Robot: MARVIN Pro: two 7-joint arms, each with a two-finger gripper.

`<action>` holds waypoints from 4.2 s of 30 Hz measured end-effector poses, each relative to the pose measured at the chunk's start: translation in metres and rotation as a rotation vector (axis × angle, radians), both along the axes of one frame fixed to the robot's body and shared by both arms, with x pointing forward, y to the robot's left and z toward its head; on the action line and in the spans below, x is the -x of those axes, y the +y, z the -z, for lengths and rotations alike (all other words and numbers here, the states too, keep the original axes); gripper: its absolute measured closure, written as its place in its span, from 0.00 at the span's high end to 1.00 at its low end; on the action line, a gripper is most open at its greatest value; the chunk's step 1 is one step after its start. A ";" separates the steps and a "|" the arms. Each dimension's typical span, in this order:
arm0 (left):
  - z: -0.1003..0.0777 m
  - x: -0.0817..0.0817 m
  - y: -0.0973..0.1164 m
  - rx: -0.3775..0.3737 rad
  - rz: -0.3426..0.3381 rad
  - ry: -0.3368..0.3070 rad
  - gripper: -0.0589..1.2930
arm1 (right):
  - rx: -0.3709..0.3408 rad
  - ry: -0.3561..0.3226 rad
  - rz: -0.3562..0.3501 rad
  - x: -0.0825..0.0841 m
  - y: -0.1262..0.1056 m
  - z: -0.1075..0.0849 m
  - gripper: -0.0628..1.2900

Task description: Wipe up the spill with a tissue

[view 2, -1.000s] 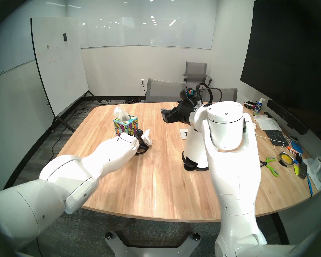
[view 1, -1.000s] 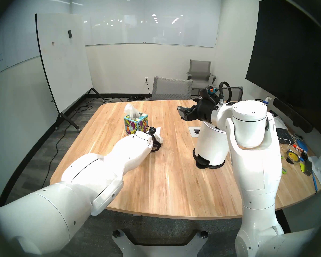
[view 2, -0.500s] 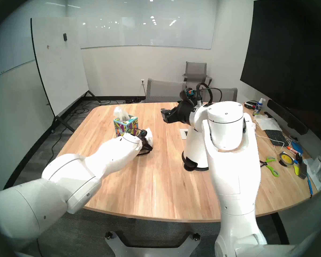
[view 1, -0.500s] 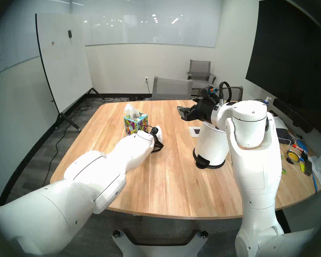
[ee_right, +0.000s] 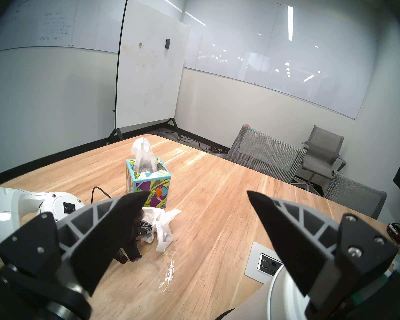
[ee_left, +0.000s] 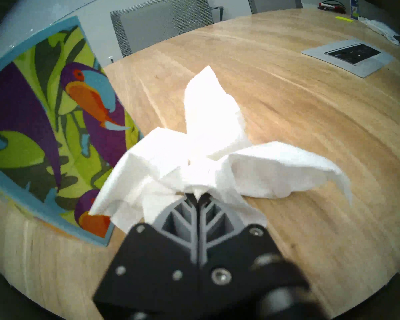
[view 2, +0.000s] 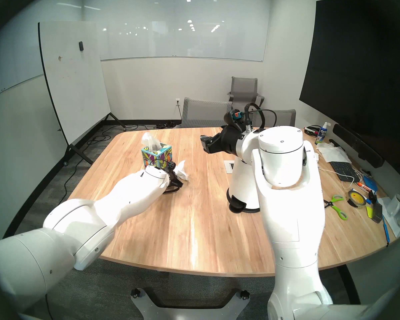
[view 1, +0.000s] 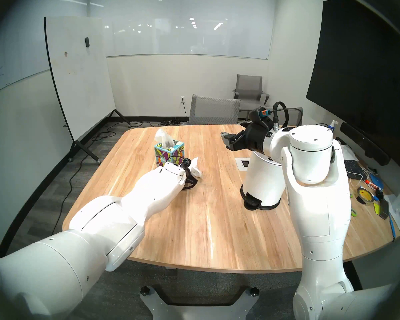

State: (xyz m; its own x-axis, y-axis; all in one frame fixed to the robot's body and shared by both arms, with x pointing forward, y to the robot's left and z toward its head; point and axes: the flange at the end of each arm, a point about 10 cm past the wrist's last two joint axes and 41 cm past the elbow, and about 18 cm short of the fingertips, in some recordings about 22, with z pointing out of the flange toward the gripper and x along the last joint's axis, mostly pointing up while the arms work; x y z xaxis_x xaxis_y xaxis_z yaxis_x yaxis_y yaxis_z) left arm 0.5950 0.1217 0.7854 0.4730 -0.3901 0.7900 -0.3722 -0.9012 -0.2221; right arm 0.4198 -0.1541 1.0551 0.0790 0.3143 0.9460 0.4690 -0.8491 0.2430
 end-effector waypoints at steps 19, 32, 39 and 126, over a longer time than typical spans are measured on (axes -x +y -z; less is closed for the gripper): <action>-0.045 -0.003 0.007 0.107 0.042 -0.067 0.03 | 0.000 0.001 0.000 0.000 0.000 0.000 0.95; -0.054 0.012 0.012 0.155 0.079 -0.118 0.03 | 0.000 0.001 0.000 0.000 0.000 0.000 0.95; -0.055 0.023 0.020 0.165 0.068 -0.151 0.03 | 0.000 0.001 0.000 0.000 0.000 0.000 0.95; -0.175 0.130 0.023 0.373 -0.160 -0.447 0.03 | 0.003 -0.007 -0.004 0.002 0.000 -0.003 0.95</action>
State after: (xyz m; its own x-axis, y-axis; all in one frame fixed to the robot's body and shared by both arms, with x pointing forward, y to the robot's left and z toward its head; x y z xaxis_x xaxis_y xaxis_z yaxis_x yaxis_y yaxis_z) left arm 0.4652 0.1447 0.9608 0.0933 0.0000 0.9956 -0.1694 -0.9854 0.0158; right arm 0.4181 -0.1539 1.0576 0.0708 0.3177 0.9456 0.4703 -0.8466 0.2492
